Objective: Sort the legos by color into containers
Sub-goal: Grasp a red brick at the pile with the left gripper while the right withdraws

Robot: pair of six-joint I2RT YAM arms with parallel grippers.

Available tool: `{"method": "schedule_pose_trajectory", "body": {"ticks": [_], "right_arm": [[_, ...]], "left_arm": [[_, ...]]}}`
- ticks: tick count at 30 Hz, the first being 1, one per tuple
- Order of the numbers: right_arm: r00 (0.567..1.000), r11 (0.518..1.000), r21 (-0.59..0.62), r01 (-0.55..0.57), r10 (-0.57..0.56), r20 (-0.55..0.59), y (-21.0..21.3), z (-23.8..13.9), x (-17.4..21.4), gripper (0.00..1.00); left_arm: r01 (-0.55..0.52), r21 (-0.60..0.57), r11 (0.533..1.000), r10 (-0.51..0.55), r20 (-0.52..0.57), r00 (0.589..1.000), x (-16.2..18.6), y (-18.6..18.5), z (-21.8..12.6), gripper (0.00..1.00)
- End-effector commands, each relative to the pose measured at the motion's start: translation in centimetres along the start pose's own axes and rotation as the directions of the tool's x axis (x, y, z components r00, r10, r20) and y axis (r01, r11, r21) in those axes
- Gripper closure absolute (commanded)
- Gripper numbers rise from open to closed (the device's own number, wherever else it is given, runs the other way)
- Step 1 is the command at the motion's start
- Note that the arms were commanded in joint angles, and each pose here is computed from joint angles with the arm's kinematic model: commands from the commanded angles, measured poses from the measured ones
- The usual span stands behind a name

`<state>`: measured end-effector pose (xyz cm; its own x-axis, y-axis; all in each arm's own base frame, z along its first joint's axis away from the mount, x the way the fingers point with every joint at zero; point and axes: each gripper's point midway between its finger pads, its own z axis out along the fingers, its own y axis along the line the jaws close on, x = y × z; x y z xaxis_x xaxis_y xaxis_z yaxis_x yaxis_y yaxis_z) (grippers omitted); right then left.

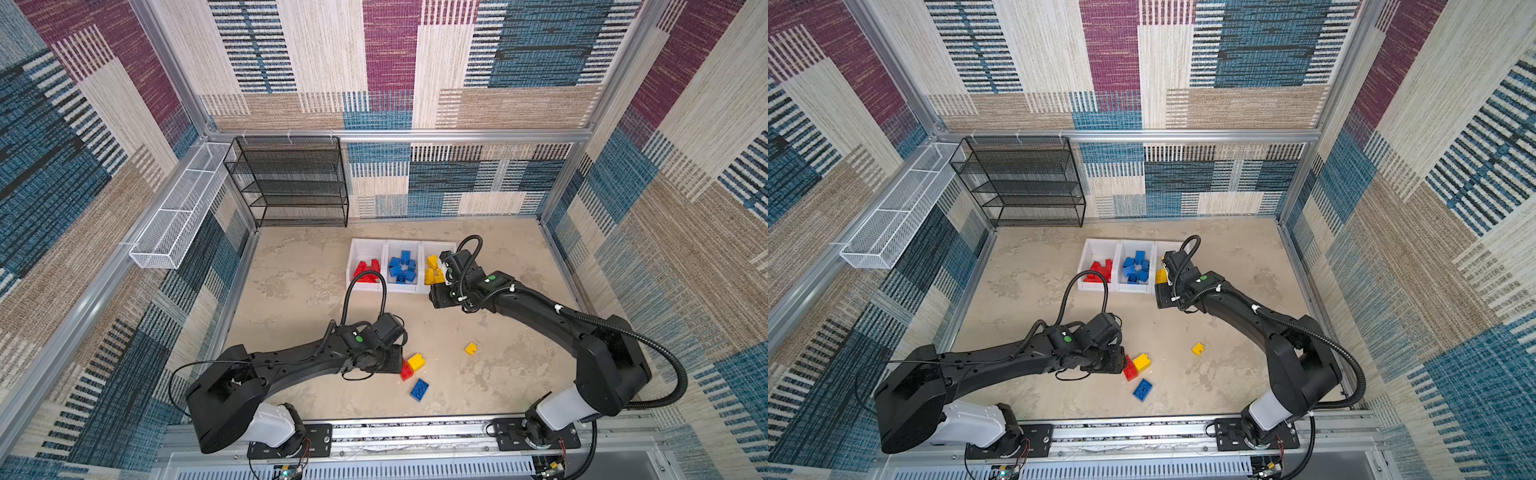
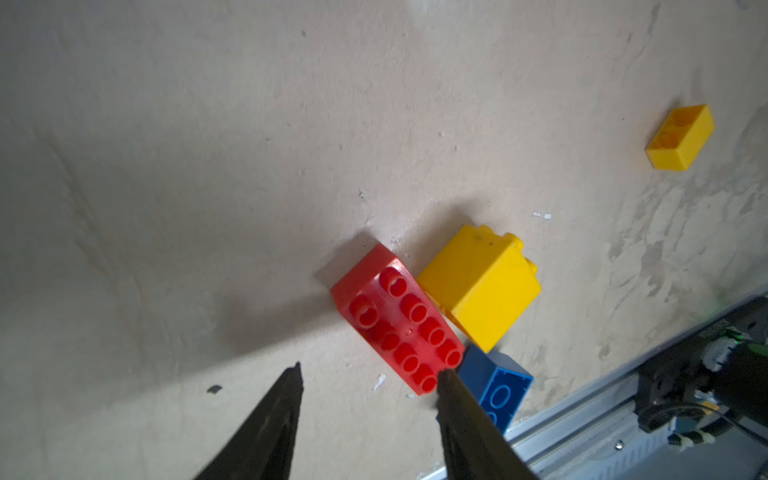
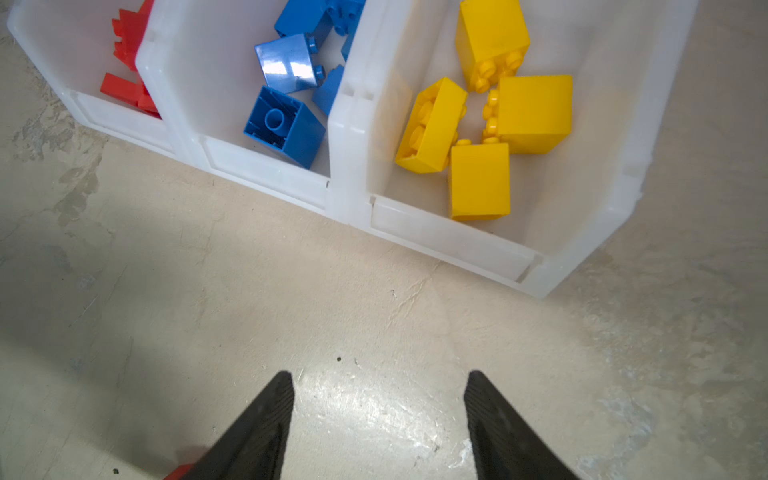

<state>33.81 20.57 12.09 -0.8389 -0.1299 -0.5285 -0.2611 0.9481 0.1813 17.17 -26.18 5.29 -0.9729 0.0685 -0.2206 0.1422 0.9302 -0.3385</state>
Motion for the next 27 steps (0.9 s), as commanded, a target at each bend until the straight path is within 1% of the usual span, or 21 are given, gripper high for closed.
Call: {"method": "schedule_pose_trajectory", "body": {"ticks": [1, 7, 17, 23, 27], "right_arm": [[0.999, 1.000, -0.023, -0.015, 0.016, 0.041, 0.3, -0.3, -0.7, 0.31], [0.999, 0.999, -0.029, -0.017, 0.018, 0.039, 0.1, -0.4, -0.2, 0.31], [0.999, 0.999, -0.032, -0.023, 0.024, 0.033, 0.0, -0.3, 0.1, 0.31], [0.999, 0.999, -0.033, -0.024, 0.025, 0.022, 0.0, -0.1, 0.4, 0.31], [0.999, 0.999, -0.036, -0.028, 0.029, 0.028, -0.2, 0.0, 0.8, 0.31]], "left_arm": [[0.057, 0.008, 0.998, -0.057, 0.007, 0.998, -0.4, -0.7, 0.3, 0.43], [0.062, -0.020, 0.998, -0.062, -0.016, 0.998, -0.4, -0.8, 1.2, 0.43], [0.020, -0.054, 0.998, -0.022, -0.045, 0.999, -0.9, -1.3, 2.2, 0.44], [-0.002, -0.092, 0.996, -0.003, -0.060, 0.998, -0.8, -1.0, 2.7, 0.48], [-0.047, -0.136, 0.990, 0.035, -0.085, 0.996, -0.7, -1.0, 3.0, 0.49]]}}
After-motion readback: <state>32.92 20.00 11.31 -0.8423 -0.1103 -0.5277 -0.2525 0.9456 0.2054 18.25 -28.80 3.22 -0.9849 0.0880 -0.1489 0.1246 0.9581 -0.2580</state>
